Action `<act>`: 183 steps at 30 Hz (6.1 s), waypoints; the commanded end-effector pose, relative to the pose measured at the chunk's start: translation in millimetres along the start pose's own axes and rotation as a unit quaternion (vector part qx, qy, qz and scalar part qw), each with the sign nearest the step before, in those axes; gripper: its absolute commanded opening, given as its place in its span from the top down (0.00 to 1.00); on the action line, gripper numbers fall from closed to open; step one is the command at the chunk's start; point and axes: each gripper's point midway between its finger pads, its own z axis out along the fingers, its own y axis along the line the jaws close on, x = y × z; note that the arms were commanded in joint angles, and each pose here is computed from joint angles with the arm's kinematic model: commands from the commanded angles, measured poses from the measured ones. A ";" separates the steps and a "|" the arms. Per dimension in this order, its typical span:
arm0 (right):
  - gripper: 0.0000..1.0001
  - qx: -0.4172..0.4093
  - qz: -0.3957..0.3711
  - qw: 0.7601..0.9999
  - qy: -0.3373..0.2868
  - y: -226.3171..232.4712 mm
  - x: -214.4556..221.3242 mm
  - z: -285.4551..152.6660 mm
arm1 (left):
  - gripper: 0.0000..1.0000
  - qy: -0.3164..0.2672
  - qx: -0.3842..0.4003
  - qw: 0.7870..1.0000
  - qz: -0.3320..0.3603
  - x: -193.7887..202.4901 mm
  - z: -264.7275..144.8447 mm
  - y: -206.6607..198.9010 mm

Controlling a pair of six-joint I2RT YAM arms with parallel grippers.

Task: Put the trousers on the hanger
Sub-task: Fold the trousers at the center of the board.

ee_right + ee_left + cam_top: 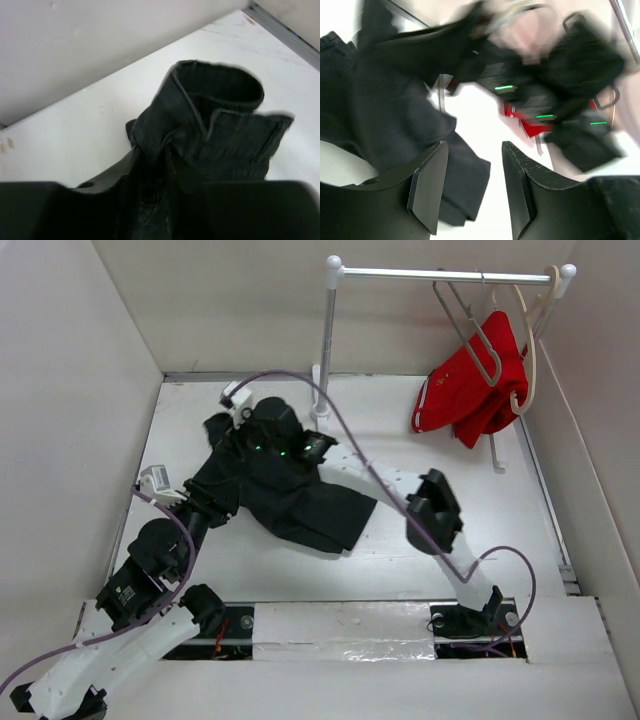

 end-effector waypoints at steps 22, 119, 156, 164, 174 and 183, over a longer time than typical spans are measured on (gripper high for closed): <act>1.00 0.096 0.038 0.995 -0.003 -43.8 119.8 -181.0 | 0.51 0.030 -0.065 0.997 0.008 54.3 127.0 0.1; 0.15 0.207 0.176 0.960 0.072 -104.2 250.6 -308.5 | 1.00 0.278 0.046 0.959 0.040 286.9 25.1 17.2; 0.80 0.268 0.156 0.947 0.082 -176.8 235.1 -317.4 | 0.66 0.204 0.027 0.977 0.062 237.7 46.7 -2.5; 0.37 0.264 0.124 0.951 0.100 -150.4 231.9 -330.8 | 0.64 0.209 0.039 0.975 0.073 235.0 68.9 -7.5; 1.00 0.219 0.128 0.959 0.129 -141.7 251.1 -300.1 | 0.65 0.218 0.024 0.970 0.100 248.4 95.8 -1.5; 1.00 0.231 0.173 0.947 0.142 -132.5 297.3 -314.6 | 0.66 0.212 0.024 0.972 0.098 235.3 86.4 10.0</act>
